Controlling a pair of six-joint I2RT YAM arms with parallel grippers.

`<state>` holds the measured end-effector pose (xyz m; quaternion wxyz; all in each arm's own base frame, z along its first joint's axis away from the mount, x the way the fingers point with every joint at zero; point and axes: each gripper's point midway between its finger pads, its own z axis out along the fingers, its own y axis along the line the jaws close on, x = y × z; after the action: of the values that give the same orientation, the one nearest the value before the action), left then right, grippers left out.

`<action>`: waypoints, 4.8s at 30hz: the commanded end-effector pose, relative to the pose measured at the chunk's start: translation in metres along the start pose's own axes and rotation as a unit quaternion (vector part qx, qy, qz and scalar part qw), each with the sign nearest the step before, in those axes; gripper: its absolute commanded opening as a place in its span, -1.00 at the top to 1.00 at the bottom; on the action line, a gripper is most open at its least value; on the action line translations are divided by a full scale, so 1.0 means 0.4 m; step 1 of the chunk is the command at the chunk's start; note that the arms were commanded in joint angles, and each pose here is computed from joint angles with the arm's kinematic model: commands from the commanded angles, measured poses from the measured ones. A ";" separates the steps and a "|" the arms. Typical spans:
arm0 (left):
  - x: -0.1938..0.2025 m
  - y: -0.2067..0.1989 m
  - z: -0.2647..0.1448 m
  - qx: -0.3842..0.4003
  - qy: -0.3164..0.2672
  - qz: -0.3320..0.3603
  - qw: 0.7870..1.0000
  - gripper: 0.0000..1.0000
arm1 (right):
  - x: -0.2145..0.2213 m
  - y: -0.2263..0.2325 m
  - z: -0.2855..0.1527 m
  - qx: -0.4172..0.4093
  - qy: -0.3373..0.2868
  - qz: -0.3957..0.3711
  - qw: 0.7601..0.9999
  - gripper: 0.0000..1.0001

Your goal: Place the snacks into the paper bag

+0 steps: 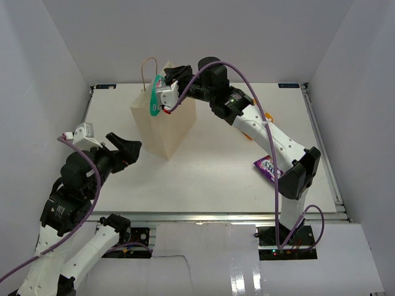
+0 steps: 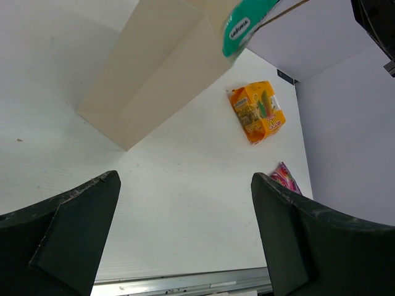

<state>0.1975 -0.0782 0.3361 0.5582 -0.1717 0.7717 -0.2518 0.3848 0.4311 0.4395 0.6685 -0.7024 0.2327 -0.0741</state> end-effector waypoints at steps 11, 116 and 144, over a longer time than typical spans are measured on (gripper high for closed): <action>-0.021 -0.011 -0.010 0.003 -0.007 0.003 1.000 -0.96 | -0.026 -0.133 -0.032 0.073 -0.001 -0.046 0.996 0.08; 0.141 -0.081 0.039 0.101 0.104 -0.067 0.987 -0.96 | 0.227 0.725 -0.801 -0.104 0.443 0.372 0.809 0.85; -0.034 -0.137 0.023 0.088 0.020 -0.039 0.995 -0.96 | -0.236 -0.488 -0.395 0.239 -0.166 0.389 0.874 0.85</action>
<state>0.2133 -0.1245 0.3658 0.5329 -0.1387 0.7585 -0.3485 0.2864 0.3375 0.5842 0.7235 -0.4598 0.4354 0.2750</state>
